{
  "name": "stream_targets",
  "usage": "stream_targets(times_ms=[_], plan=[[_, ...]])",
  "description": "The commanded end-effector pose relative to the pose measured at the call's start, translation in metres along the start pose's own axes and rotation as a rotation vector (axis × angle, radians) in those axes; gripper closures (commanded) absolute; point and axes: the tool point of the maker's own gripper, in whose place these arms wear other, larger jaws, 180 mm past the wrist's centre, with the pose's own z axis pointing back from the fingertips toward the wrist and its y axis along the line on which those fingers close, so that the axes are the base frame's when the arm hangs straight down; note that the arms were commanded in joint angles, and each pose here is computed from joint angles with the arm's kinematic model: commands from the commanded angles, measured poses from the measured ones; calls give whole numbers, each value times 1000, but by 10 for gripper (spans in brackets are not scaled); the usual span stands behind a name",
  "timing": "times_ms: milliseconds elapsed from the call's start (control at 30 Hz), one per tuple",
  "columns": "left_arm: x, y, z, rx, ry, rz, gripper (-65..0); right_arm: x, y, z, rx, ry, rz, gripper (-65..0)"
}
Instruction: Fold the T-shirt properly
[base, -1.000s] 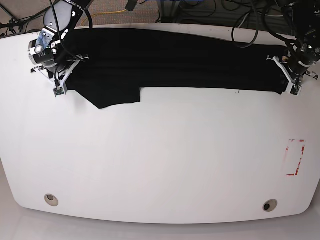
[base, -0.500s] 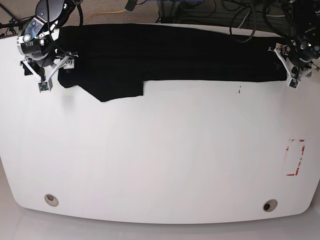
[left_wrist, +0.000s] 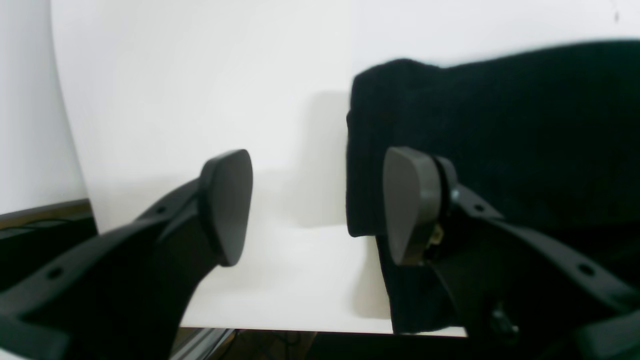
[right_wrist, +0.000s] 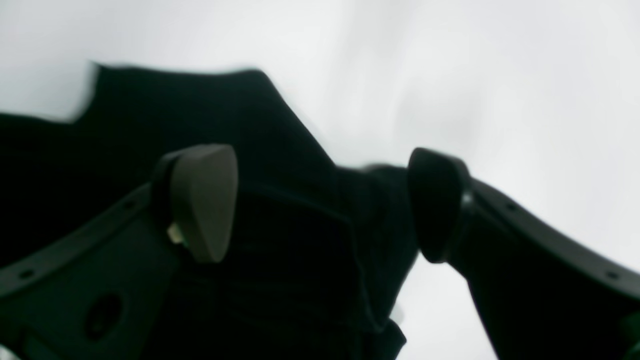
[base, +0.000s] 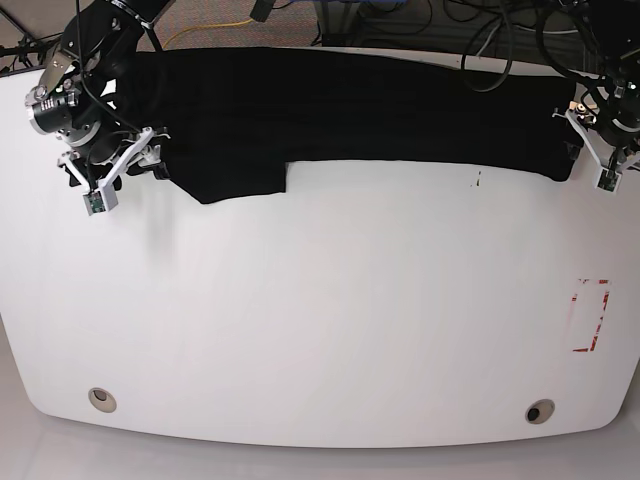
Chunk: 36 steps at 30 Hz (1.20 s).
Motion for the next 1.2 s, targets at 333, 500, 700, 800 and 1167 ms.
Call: stream_targets(times_ms=[333,500,700,800,1167], plan=[[-11,22,12,64,17,14,-386,17,16,-45,77,44,47,-496],[-17,21,12,59,34,9,-386,18,23,-71,104,81,66,-496],[-35,17,18,53,67,25,-385,5,27,-87,133,129,41,-495],[-38,12,17,48,67,48,-385,5,29,-92,150,113,22,-495],[-54,-11,2,-9,96,128,-385,-7,33,-102,176,123,-14,-165]])
